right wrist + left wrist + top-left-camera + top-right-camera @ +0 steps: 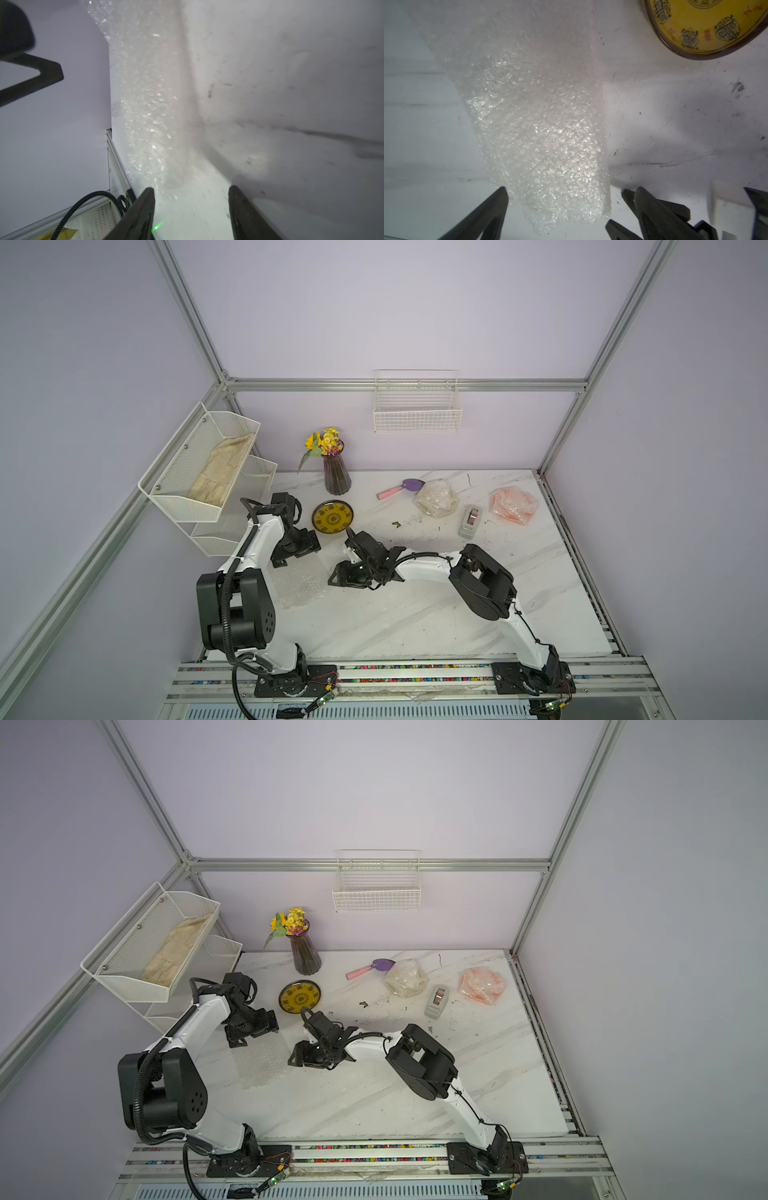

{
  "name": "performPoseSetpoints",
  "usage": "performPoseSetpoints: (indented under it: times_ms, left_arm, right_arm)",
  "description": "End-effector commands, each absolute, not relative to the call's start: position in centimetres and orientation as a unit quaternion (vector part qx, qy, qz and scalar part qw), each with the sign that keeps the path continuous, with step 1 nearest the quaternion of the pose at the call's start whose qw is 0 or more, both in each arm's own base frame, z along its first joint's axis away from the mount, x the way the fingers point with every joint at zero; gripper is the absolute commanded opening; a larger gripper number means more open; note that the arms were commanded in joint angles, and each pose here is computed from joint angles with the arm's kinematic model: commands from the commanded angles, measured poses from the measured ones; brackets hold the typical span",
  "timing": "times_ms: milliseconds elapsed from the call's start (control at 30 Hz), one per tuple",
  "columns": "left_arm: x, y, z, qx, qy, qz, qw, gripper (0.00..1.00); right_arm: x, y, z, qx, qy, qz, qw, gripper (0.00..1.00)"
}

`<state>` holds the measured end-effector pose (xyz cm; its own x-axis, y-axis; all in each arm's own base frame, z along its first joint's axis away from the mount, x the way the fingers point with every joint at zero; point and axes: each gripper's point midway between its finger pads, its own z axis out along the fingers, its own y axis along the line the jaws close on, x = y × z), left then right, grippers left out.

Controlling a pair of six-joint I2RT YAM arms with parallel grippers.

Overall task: Wrap dinner plates in bubble wrap
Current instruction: Move the bubble wrap to the center of the board.

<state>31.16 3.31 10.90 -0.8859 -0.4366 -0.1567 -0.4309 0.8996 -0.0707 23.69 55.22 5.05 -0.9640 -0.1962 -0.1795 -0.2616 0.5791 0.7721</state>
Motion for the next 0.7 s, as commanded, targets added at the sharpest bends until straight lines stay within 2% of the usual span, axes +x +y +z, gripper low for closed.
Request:
performPoseSetpoints:
  times_ms: [0,33,133,233,267,367,567,633,667]
  left_arm:
    - [30.4,3.1,11.4,-0.222,0.97,-0.027,0.093,0.94]
    - [30.4,3.0,11.5,-0.221,0.97,-0.031,0.094,0.94]
    - [30.4,2.8,11.9,-0.218,0.97,-0.038,0.097,0.93]
    - [30.3,2.7,12.8,-0.211,0.971,-0.04,0.104,0.92]
    - [30.3,2.7,13.2,-0.207,0.972,-0.04,0.107,0.92]
    - [30.2,2.6,14.2,-0.195,0.974,-0.04,0.112,0.91]
    - [29.9,1.0,13.7,-0.16,0.981,-0.078,0.077,0.89]
    - [29.7,0.7,13.1,-0.153,0.983,-0.083,0.062,0.87]
    - [29.6,0.6,12.8,-0.152,0.983,-0.084,0.056,0.87]
  right_arm:
    - [24.4,57.0,3.7,-0.115,0.891,0.437,0.037,0.59]
    - [24.2,57.5,3.2,-0.113,0.892,0.437,0.03,0.53]
    - [23.9,57.3,3.2,-0.103,0.897,0.43,0.019,0.27]
    - [23.5,54.7,5.3,-0.115,0.903,0.412,0.025,0.05]
    - [23.2,53.3,6.1,-0.117,0.904,0.41,0.017,0.0]
    - [21.5,47.9,8.2,-0.13,0.904,0.406,-0.04,0.0]
    - [19.2,32.3,10.0,-0.106,0.935,0.319,-0.115,0.0]
    - [20.9,27.1,10.3,-0.072,0.962,0.25,-0.086,0.21]
    - [22.2,24.3,10.6,-0.049,0.976,0.201,-0.061,0.24]
